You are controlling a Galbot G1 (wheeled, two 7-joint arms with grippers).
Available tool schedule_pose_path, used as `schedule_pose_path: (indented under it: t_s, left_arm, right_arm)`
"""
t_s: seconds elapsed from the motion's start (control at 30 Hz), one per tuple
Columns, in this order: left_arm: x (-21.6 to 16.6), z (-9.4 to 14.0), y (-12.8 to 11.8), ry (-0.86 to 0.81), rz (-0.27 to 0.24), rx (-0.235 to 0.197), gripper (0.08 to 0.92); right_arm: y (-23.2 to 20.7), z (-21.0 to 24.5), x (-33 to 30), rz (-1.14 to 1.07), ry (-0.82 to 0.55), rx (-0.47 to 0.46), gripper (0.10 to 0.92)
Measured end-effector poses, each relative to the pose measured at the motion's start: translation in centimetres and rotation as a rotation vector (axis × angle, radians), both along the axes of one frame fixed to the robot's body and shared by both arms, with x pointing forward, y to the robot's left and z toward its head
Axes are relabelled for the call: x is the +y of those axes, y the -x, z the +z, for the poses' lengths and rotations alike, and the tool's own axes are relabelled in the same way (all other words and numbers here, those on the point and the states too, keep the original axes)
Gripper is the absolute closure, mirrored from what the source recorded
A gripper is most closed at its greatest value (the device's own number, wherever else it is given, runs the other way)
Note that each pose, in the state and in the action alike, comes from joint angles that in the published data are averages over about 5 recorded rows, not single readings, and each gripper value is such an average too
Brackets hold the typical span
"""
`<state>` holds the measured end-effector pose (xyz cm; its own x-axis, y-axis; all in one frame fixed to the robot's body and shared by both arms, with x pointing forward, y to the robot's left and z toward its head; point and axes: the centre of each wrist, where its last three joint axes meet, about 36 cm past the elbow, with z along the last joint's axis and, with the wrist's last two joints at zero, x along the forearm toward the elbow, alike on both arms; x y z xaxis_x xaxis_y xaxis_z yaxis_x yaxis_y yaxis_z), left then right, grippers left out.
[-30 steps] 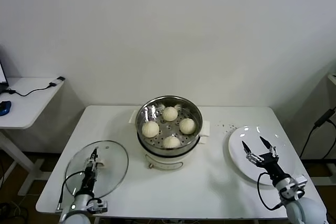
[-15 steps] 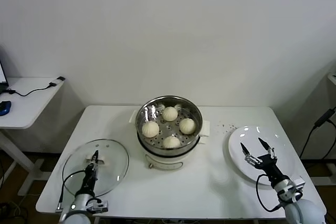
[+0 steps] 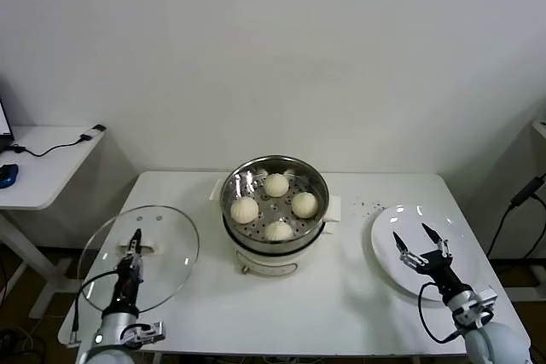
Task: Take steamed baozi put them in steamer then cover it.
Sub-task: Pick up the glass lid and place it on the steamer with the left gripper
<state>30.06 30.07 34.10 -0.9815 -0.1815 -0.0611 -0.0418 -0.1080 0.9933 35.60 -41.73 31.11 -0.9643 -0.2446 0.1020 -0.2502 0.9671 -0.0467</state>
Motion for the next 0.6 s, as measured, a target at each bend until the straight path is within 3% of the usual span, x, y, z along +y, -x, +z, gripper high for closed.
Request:
schedule_pose_path:
  t_s: [0.23, 0.6]
  left_arm:
    - [-1.7, 4.8, 0.2, -0.034, 0.047, -0.077, 0.857]
    - [-7.0, 9.5, -1.9, -0.016, 0.038, -0.11, 0.857]
  right_arm:
    - [-0.3, 0.1, -0.1, 0.011, 0.022, 0.003, 0.2]
    - [-1.4, -0.2, 0.0, 0.014, 0.049, 0.007, 0.2]
